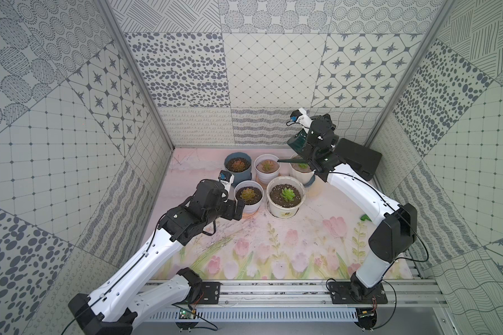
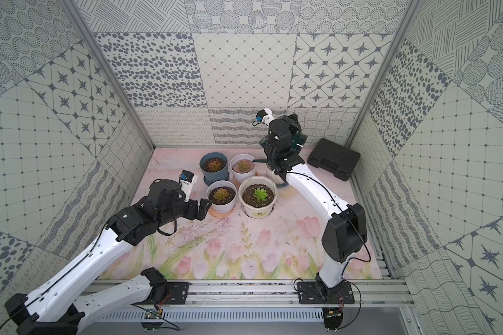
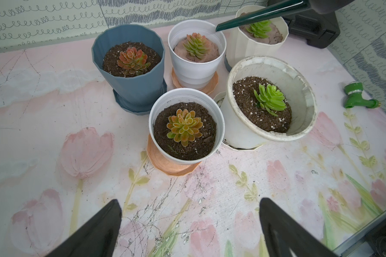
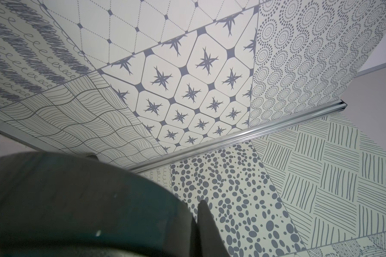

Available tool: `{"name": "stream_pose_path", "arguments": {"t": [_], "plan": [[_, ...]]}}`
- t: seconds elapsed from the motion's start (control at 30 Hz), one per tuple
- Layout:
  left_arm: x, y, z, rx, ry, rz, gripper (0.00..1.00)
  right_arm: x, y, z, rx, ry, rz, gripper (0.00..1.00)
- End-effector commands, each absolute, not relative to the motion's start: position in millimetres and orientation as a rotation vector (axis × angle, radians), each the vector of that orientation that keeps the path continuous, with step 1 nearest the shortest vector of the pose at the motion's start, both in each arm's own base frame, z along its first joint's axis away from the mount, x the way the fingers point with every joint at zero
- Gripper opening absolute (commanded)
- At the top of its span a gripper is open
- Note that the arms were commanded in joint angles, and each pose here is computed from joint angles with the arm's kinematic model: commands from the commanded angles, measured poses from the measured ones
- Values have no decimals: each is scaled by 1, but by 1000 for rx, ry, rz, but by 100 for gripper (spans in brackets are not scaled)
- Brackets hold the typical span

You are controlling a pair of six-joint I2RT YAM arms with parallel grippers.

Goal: Water the succulent around the soil edge
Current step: Water the soil of the potted plant with water.

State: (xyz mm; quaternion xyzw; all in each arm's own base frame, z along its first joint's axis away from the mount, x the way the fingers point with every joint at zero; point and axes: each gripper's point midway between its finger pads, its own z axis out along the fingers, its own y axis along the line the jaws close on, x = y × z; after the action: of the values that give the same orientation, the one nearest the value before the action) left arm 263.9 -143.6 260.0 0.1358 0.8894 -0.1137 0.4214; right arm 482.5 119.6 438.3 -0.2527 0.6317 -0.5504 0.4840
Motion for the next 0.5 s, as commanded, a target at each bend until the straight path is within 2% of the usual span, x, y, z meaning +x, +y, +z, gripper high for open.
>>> {"name": "stream_pose_path", "arguments": {"t": [0.0,0.47], "plan": [[268,-145,268,344,2188,-306,100,473,118,467,-510,1468,-1317,0],[266,-145,272,350,2175,-315,100,464,137,462,-609,1435,-1340,0]]}}
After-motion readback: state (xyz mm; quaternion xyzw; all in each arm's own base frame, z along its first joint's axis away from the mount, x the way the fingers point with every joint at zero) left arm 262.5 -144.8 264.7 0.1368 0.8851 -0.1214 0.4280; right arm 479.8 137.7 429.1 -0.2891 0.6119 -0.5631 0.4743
